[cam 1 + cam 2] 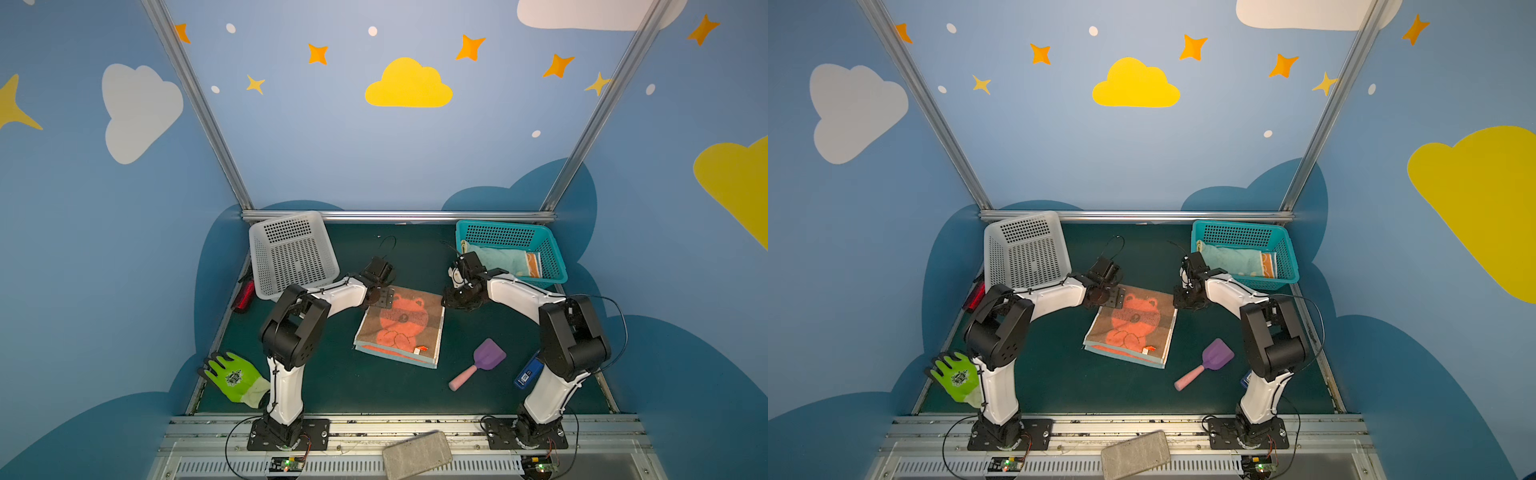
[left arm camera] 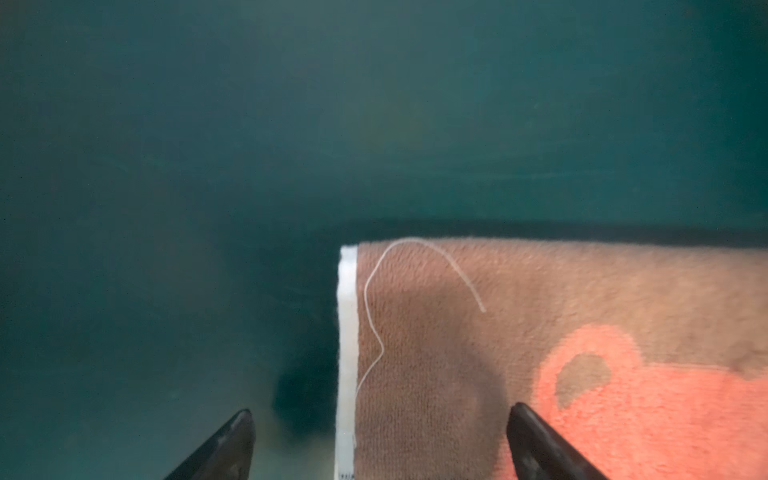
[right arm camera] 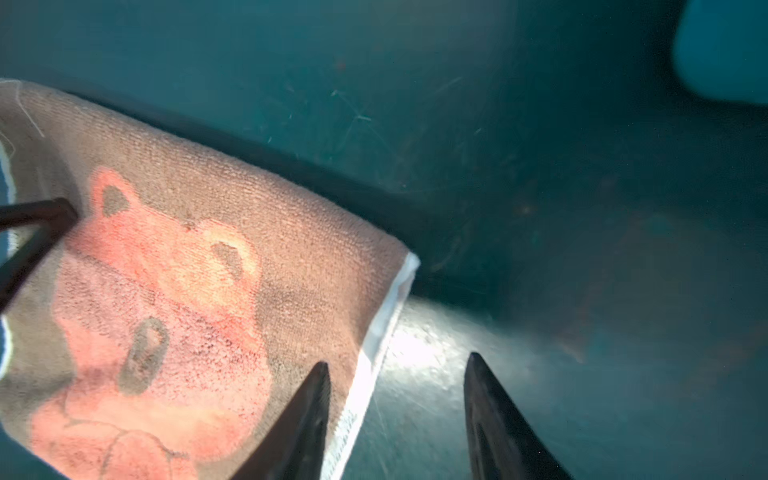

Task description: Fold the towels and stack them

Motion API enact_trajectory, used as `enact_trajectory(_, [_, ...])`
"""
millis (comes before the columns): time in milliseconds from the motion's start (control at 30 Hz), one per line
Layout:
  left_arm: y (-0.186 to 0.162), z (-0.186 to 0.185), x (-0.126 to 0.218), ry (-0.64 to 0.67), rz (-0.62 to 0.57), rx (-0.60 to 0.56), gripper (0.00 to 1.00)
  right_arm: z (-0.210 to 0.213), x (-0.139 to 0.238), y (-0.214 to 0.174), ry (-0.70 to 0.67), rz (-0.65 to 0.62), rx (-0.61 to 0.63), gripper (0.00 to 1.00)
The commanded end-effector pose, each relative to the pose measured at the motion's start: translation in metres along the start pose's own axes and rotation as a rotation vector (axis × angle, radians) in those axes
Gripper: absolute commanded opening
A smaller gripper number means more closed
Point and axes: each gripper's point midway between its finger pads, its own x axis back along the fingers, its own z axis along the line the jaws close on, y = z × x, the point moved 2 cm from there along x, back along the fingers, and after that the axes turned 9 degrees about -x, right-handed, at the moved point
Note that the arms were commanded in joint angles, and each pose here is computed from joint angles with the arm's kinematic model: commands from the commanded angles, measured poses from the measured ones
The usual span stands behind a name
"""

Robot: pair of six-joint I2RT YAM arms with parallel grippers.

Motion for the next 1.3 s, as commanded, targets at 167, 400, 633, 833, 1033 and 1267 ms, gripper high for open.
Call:
enact_trajectory(167, [0.052, 0.012, 0.008, -0.003, -0.049, -0.034, 0.94, 0.002, 0.000, 0.037, -0.037, -0.045, 0.066, 0.47])
enact_trajectory(400, [0.049, 0.011, -0.023, -0.009, 0.029, 0.019, 0.88, 0.000, -0.016, 0.041, -0.047, -0.020, 0.035, 0.46])
enact_trajectory(633, [0.034, 0.006, -0.046, 0.001, 0.103, 0.010, 0.82, 0.000, -0.033, 0.033, -0.041, 0.021, 0.021, 0.45])
enact_trajectory(833, [0.017, -0.001, -0.051, 0.047, 0.154, -0.034, 0.73, 0.009, -0.048, 0.017, -0.035, 0.071, 0.034, 0.39])
enact_trajectory(1033, [0.003, 0.003, -0.056, 0.096, 0.181, -0.033, 0.38, 0.014, -0.058, 0.008, -0.022, 0.085, 0.024, 0.06])
enact_trajectory(1267, [0.006, 0.005, -0.055, 0.085, 0.175, -0.027, 0.08, 0.023, -0.046, 0.020, 0.017, 0.042, 0.054, 0.00])
